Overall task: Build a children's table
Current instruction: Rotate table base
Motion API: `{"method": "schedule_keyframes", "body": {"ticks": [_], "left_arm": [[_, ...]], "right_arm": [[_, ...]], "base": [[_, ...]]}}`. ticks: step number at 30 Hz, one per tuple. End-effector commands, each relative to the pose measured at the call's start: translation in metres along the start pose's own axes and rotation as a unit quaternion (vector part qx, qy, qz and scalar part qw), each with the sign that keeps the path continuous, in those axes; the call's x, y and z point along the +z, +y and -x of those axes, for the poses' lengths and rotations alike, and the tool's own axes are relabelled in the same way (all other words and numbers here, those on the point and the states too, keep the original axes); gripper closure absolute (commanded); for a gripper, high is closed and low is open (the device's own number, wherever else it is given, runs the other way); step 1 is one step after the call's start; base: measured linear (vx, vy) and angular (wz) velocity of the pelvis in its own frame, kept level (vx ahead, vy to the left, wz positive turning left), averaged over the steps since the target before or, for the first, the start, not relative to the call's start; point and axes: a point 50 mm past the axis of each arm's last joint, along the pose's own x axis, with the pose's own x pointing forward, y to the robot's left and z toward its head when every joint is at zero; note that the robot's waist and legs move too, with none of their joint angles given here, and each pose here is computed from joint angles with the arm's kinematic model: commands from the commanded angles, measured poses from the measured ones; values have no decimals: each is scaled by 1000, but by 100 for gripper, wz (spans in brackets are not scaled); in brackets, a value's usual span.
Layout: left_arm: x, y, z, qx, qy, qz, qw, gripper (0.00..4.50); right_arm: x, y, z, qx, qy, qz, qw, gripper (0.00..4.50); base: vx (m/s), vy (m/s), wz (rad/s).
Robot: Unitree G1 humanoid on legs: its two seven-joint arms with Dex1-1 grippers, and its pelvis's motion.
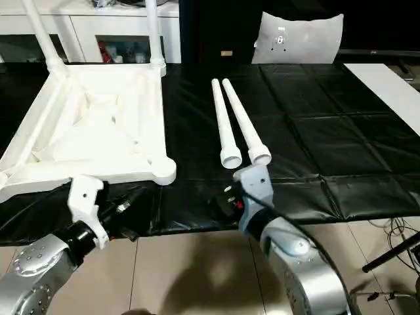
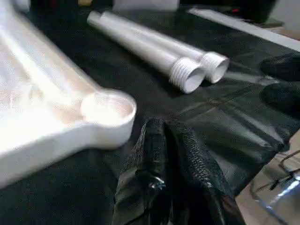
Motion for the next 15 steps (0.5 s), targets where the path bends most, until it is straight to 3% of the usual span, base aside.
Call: {"method": "schedule_keyframes", "body": {"ticks": [1,3,15], "left_arm": [[4,-3,-1,-26,-7,-54,998,407],[1,-3,0,-38,5,-72,997,381],[-7,-8,8,-131,28,-62,989,272]], "right_arm": [[-3,-2,0,1,4,-1,1000,0],[-3,-3,0,3,4,1,1000,0],[-3,-2,-1,16,4,6,1000,0]], "base": [[0,0,0],[0,0,0],[0,0,0]]}}
